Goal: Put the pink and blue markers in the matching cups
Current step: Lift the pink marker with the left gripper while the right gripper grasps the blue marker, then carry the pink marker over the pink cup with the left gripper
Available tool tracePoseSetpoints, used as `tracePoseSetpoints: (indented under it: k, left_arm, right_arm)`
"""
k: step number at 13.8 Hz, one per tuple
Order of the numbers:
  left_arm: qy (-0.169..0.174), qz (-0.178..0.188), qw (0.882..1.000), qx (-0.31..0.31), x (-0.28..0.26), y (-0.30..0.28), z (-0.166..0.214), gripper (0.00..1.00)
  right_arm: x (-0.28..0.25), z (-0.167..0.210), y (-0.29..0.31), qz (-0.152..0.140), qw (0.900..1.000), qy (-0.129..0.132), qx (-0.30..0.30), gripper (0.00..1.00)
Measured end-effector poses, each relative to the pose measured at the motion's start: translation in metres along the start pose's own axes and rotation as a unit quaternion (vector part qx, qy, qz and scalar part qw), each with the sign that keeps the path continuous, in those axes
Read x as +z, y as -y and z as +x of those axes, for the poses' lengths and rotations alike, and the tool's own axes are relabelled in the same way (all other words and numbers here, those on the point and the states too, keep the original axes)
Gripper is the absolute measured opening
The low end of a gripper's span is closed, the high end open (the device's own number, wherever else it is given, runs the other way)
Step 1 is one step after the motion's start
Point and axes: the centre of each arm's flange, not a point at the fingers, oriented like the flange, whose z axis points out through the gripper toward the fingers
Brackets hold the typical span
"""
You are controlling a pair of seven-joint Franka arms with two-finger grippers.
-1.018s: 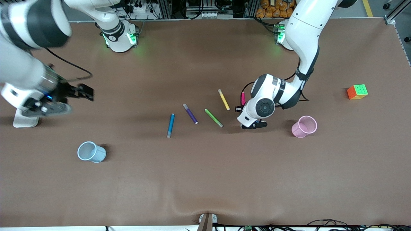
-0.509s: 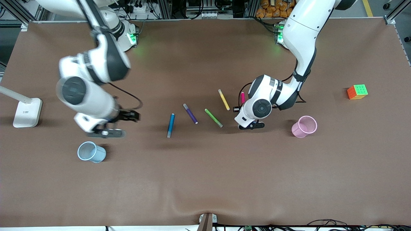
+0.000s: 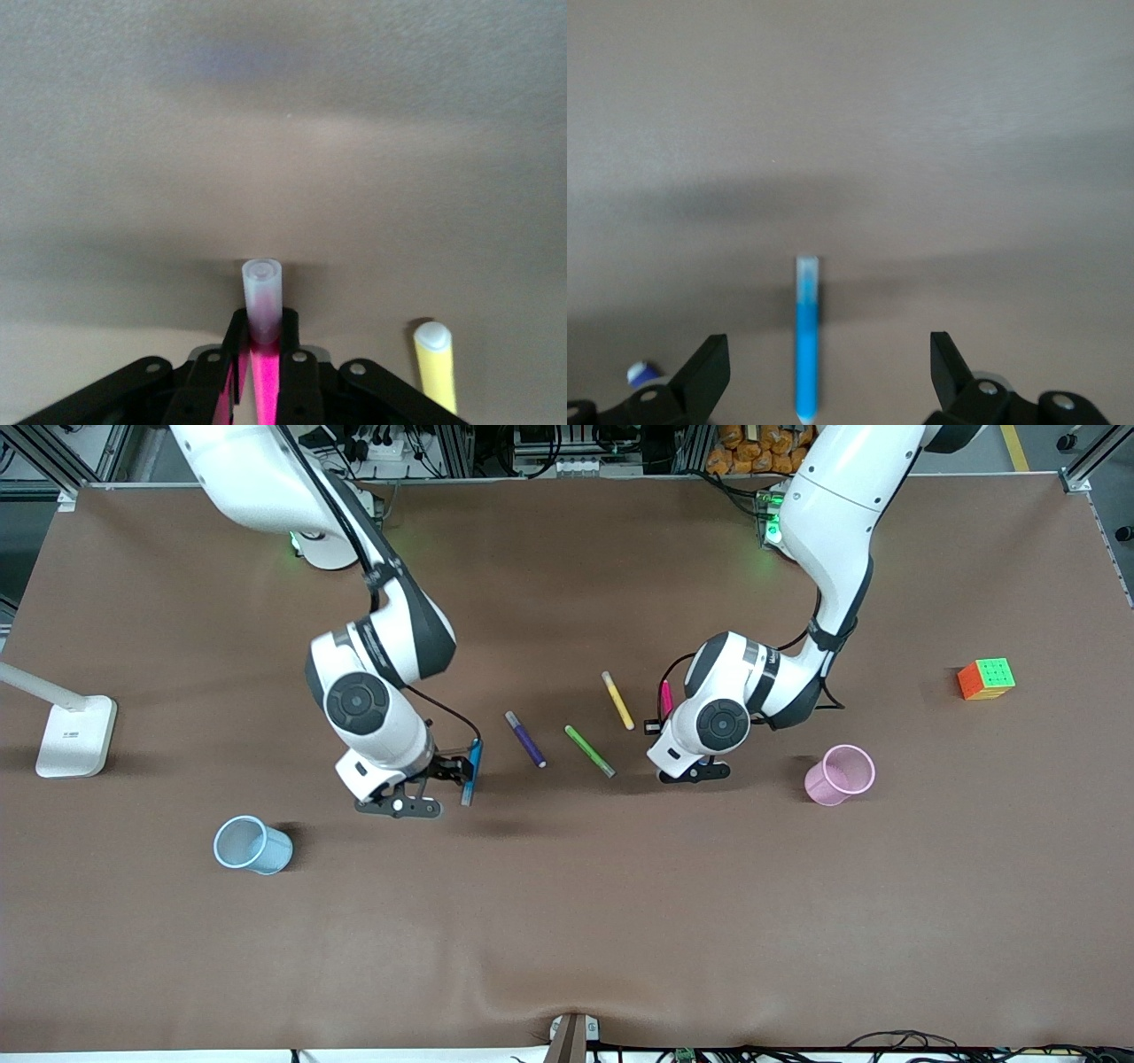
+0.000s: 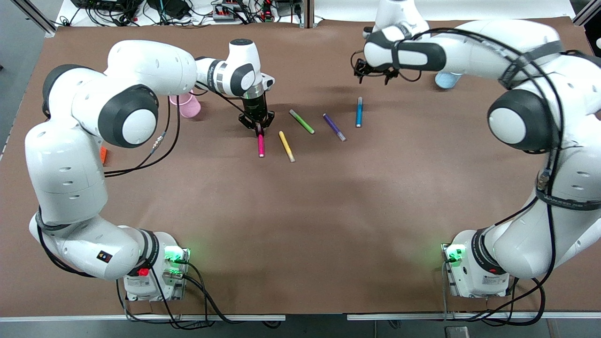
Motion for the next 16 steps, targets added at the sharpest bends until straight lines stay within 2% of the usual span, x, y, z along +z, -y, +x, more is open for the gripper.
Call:
tracePoseSetpoints:
  k: [4, 6, 8, 10, 12, 14, 16]
  left_arm:
    - [-0.022, -0.016, 1.000, -0.012, -0.042, 0.002, 0.008, 0.17]
    - [-0.012, -0.015, 1.000, -0.022, -0.081, 0.015, 0.010, 0.17]
    - [0.014, -0.011, 0.999, -0.035, -0.122, 0.036, 0.012, 0.17]
    - [0.014, -0.020, 0.998, -0.050, -0.156, 0.058, 0.018, 0.17]
    - [-0.005, -0.031, 0.998, -0.062, -0.185, 0.077, 0.022, 0.17]
    - [-0.050, -0.006, 0.997, -0.059, -0.219, 0.095, 0.023, 0.17]
    - [-0.080, -0.002, 0.994, -0.073, -0.260, 0.124, 0.023, 0.17]
  right_arm:
    - [0.051, -0.002, 0.003, 0.001, 1.000, 0.011, 0.005, 1.00]
    - [0.063, -0.009, 0.012, -0.002, 1.000, 0.016, -0.003, 1.00]
    - [0.069, -0.020, 0.027, -0.004, 1.000, 0.018, -0.016, 1.00]
    - [0.072, -0.024, 0.033, -0.003, 1.000, 0.015, -0.021, 1.00]
    - [0.077, -0.021, 0.030, -0.003, 1.000, 0.012, -0.021, 1.00]
    - [0.081, -0.018, 0.025, -0.004, 1.000, 0.011, -0.022, 1.00]
    - [0.084, -0.018, 0.023, -0.006, 1.000, 0.012, -0.021, 1.00]
